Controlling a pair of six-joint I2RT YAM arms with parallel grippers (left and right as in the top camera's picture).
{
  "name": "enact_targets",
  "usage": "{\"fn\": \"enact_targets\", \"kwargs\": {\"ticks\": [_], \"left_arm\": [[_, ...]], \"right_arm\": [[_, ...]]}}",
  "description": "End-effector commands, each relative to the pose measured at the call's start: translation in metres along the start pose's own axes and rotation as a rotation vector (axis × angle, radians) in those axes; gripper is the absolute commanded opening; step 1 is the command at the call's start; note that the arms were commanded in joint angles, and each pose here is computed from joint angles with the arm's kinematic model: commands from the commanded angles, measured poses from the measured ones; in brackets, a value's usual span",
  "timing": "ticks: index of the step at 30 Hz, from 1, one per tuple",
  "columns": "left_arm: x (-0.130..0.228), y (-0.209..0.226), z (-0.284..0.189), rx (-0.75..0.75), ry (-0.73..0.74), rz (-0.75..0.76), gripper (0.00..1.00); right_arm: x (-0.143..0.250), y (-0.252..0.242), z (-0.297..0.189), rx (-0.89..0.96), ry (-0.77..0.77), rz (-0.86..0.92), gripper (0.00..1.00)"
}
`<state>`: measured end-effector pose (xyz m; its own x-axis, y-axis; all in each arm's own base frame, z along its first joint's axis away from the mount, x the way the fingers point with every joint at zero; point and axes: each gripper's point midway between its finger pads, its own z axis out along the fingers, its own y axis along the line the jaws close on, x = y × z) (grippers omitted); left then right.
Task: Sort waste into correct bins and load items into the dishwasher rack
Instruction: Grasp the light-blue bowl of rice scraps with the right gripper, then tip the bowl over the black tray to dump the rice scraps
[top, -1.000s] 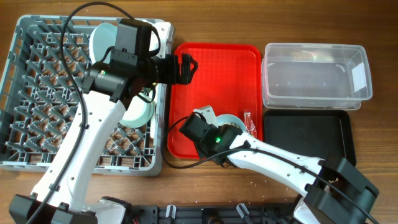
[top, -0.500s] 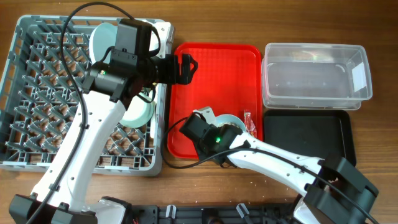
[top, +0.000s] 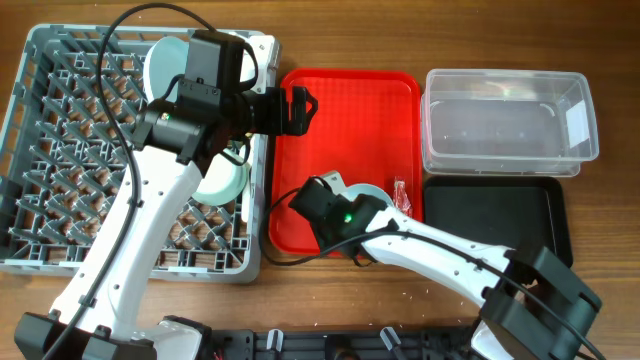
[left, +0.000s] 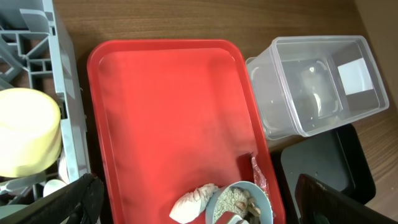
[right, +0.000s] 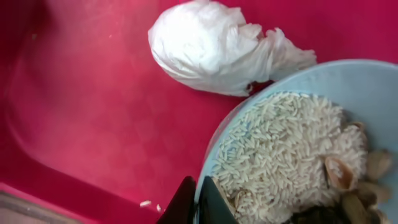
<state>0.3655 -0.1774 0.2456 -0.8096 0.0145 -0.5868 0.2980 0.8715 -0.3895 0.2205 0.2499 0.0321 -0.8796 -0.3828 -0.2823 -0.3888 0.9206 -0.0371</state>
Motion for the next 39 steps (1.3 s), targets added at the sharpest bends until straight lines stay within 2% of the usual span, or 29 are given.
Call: {"fn": "enact_targets", "kwargs": {"ticks": [1, 2, 5, 10, 15, 18, 25, 29, 33, 37, 39], "left_arm": [[0.0, -0.003, 0.0, 0.012, 0.0, -0.007, 1.0], [0.0, -0.003, 0.0, 0.012, 0.0, -0.007, 1.0], [0.0, -0.003, 0.0, 0.012, 0.0, -0.007, 1.0], [0.0, -0.003, 0.0, 0.012, 0.0, -0.007, 1.0], [0.0, -0.003, 0.0, 0.012, 0.0, -0.007, 1.0], [0.0, -0.003, 0.0, 0.012, 0.0, -0.007, 1.0], [0.0, -0.003, 0.0, 0.012, 0.0, -0.007, 1.0], [0.0, -0.003, 0.0, 0.012, 0.0, -0.007, 1.0], [0.0, -0.003, 0.0, 0.012, 0.0, -0.007, 1.0], [0.0, -0.003, 0.0, 0.012, 0.0, -0.007, 1.0], [0.0, -0.003, 0.0, 0.012, 0.0, -0.007, 1.0]], "right_arm": [[-0.032, 0.007, -0.037, -0.037, -0.081, -0.021, 0.04], [-0.053, 0.0, -0.071, -0.032, -0.147, 0.006, 0.04], [-0.071, -0.028, -0.121, -0.05, -0.227, 0.089, 0.04], [-0.033, -0.126, -0.157, -0.012, -0.142, 0.36, 0.04], [-0.006, -0.174, -0.154, -0.115, -0.107, 0.585, 0.04], [0.004, -0.192, -0.148, -0.243, -0.127, 0.671, 0.04], [0.025, -0.226, -0.127, -0.564, -0.267, 0.907, 0.04], [0.029, -0.242, -0.128, -0.746, -0.446, 0.994, 0.04], [0.035, -0.263, -0.124, -0.712, -0.542, 1.006, 0.04], [0.024, -0.274, -0.153, -0.821, -0.72, 0.941, 0.04], [0.022, -0.275, -0.156, -0.843, -0.725, 0.956, 0.04]]}}
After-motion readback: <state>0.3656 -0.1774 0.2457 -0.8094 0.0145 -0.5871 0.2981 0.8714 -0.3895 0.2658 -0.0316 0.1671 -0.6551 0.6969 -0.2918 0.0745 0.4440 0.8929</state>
